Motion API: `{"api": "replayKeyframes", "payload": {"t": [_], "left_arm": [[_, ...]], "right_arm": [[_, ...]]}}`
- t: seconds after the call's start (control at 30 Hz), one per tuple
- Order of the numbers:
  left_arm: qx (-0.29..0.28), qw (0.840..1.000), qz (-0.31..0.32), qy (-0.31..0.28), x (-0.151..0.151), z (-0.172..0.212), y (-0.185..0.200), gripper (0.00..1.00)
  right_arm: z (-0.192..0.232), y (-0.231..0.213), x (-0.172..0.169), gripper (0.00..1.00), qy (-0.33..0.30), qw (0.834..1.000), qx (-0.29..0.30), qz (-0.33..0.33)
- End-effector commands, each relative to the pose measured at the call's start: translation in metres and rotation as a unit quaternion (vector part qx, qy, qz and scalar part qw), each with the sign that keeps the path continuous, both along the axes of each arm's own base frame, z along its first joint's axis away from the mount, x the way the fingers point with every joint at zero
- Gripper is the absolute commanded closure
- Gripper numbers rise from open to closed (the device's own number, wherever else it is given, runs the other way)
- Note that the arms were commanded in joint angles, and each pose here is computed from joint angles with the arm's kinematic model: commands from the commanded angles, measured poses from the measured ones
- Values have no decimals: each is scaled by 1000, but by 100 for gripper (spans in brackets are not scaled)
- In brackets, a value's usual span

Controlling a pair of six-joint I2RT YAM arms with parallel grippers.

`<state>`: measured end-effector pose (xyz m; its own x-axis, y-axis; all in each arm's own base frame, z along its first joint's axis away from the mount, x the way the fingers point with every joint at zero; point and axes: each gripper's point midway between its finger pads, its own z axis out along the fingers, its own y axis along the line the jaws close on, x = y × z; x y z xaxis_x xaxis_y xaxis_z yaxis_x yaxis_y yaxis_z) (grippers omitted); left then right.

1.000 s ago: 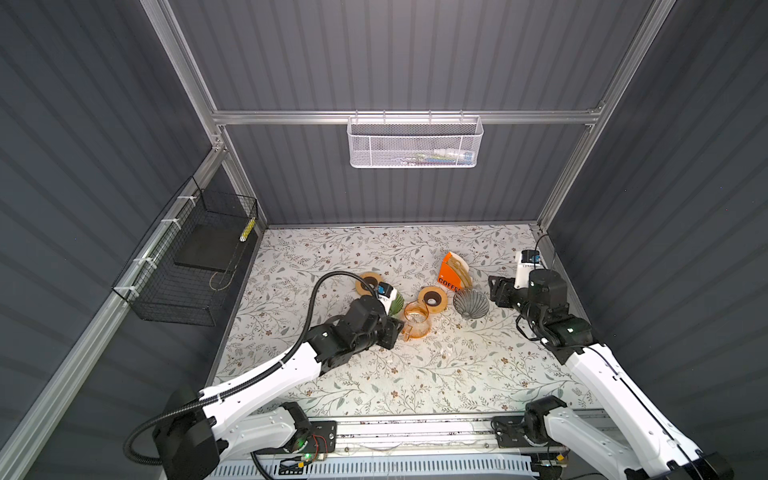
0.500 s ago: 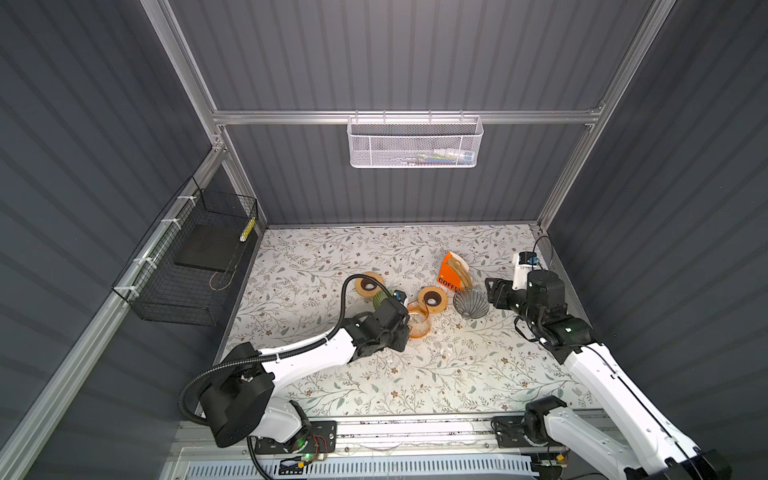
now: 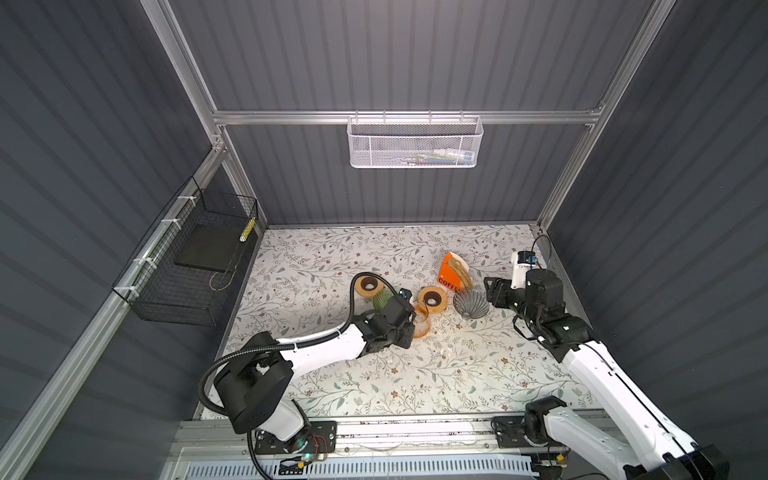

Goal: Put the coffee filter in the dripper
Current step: 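Reach the left gripper to the orange glass pitcher handle while the right arm moves forward, then grasp the pitcher handle with the left gripper and drag it nearer the robot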

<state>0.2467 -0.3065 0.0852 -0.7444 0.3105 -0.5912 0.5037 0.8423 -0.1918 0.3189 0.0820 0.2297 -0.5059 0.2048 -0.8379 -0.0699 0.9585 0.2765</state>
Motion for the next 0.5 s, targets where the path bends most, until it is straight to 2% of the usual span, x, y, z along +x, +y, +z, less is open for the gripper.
{"api": "replayKeyframes", "payload": {"t": [0.0,0.47], "left_arm": [[2,1000,-9,-7,2,6,-7,67],[63,998,-8,-4,-6,-7,0,72]], "right_arm": [[-4,1,0,37,1,1000,1,-2],[-5,1,-2,37,0,1000,4,1]]}}
